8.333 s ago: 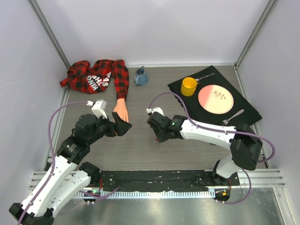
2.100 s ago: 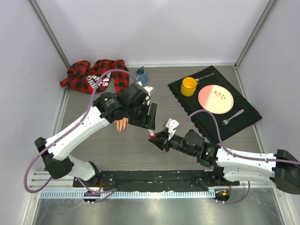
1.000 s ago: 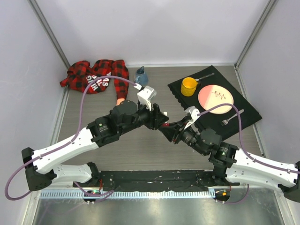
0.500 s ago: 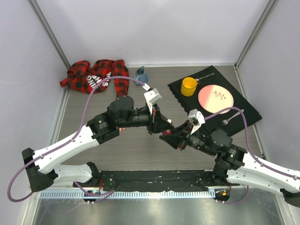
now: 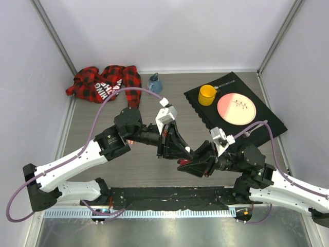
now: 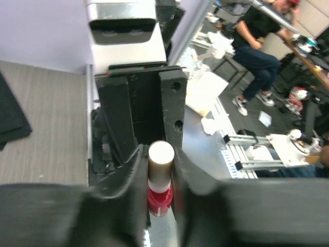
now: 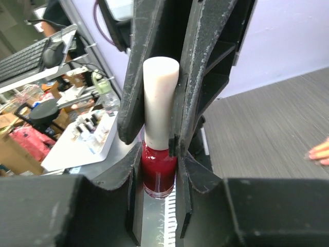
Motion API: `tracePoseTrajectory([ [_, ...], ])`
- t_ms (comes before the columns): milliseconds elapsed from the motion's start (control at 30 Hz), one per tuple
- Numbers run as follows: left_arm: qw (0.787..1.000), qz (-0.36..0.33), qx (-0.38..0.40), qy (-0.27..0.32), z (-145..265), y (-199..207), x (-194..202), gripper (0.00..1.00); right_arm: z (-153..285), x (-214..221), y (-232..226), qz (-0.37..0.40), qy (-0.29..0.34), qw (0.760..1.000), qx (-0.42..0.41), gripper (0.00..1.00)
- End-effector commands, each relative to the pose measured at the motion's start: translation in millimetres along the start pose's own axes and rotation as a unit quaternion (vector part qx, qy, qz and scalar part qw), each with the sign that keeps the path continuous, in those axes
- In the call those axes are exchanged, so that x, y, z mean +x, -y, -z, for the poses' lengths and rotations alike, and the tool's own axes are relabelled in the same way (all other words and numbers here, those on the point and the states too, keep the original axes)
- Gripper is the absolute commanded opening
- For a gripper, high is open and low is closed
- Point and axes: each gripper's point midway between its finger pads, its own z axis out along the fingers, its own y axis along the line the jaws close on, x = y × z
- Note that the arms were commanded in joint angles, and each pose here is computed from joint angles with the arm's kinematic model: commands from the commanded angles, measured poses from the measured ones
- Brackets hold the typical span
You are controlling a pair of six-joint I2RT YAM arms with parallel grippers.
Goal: Paint the nails
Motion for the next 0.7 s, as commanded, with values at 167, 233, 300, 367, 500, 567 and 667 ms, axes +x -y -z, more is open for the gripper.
tracePoseTrajectory([
  [167,0.965,-0.015,-0.244,0.099,53.6,-32.6,-48.8,0.85,19.2,-37.1,67.1,0.052,0.024,0.973,0.224,0.01],
  [233,0.946,-0.009,-0.298,0.125,66.6,-48.3,-53.8,0.88,19.8,-38.8,77.8,0.068,0.019,0.966,0.25,0.01],
  [300,0.931,0.003,-0.333,0.15,73.1,-61.5,-59.3,0.86,16.2,-37.5,87.5,0.076,0.007,0.96,0.271,0.01],
  [367,0.923,0.014,-0.353,0.155,70.4,-74.2,-59.4,0.83,15.1,-37.5,100.8,0.086,0.0,0.95,0.302,0.01],
  [500,0.909,-0.003,-0.386,0.157,63.9,-92.5,-65.0,0.78,16.2,-40.8,111.9,0.096,0.0,0.939,0.331,0.01],
  [567,0.914,-0.012,-0.38,0.141,56.0,-96.4,-62.3,0.73,14.1,-41.3,107.5,0.101,-0.001,0.943,0.317,0.01],
  [667,0.937,-0.023,-0.331,0.112,41.2,-84.4,-55.1,0.7,9.9,-34.5,94.4,0.106,-0.011,0.956,0.273,0.01],
])
